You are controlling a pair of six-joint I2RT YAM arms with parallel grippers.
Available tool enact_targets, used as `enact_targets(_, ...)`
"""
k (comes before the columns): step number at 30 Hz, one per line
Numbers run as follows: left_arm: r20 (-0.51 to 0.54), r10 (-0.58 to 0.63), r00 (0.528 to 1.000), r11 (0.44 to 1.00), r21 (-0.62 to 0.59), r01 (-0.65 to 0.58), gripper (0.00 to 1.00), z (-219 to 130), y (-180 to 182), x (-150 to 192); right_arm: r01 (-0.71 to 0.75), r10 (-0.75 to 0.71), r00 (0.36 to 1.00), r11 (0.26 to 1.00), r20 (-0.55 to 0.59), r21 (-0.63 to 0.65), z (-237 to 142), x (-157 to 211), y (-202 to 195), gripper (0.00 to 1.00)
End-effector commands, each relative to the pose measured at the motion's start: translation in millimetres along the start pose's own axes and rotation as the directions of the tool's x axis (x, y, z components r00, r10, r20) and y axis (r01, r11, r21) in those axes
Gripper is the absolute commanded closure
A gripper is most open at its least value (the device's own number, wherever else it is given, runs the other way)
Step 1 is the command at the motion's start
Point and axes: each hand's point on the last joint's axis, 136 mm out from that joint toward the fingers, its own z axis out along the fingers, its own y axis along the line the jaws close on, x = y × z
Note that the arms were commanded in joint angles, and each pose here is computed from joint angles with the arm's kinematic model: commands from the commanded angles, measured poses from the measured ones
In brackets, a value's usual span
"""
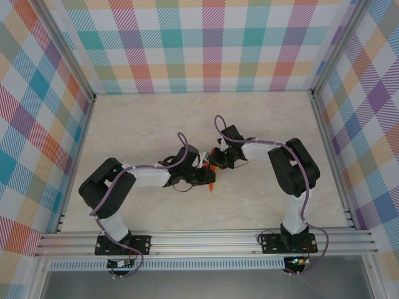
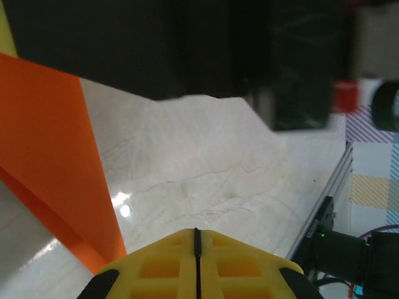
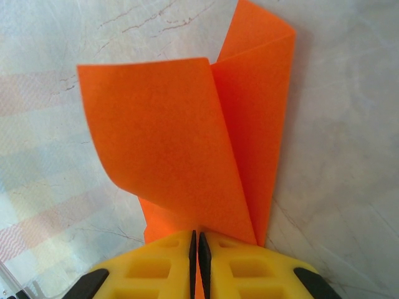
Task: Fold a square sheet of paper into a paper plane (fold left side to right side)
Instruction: Fold the wing for the fifth time at the center of the table.
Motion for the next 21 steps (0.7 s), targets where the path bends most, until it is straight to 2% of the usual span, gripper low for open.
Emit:
enact_targets(1,-0.013,0.028,1.000,0.999,-0.036,-0.028,0.94,7,9,-1,-0.067,0.088,0.991,0.980,-0.103,0.189,17,35,-56,0.85)
enact_targets(6,-0.025,-0.008,1.000,0.994,-0.113,0.005,0.96,17,37,7,-0.047,0.058,0.995,0.988,-0.079,0.145,13,29,-44,0.85)
enact_targets(12,-0.044,-0.054,0.998,0.991,-0.126,0.049,0.98,21,52,21,-0.014,0.016,1.000,0.999,-0.027,0.043,1,10,-17,0.85)
enact_targets(16,-0.050,-0.066,0.997,0.986,-0.153,0.057,0.99,19,61,30,0.019,-0.018,0.999,0.999,0.039,-0.029,-29,-6,7,0.89)
enact_targets(21,-0.044,-0.062,0.997,0.985,-0.163,0.054,1.00,14,60,32,0.081,-0.077,0.993,0.996,0.090,-0.033,-73,3,23,0.98)
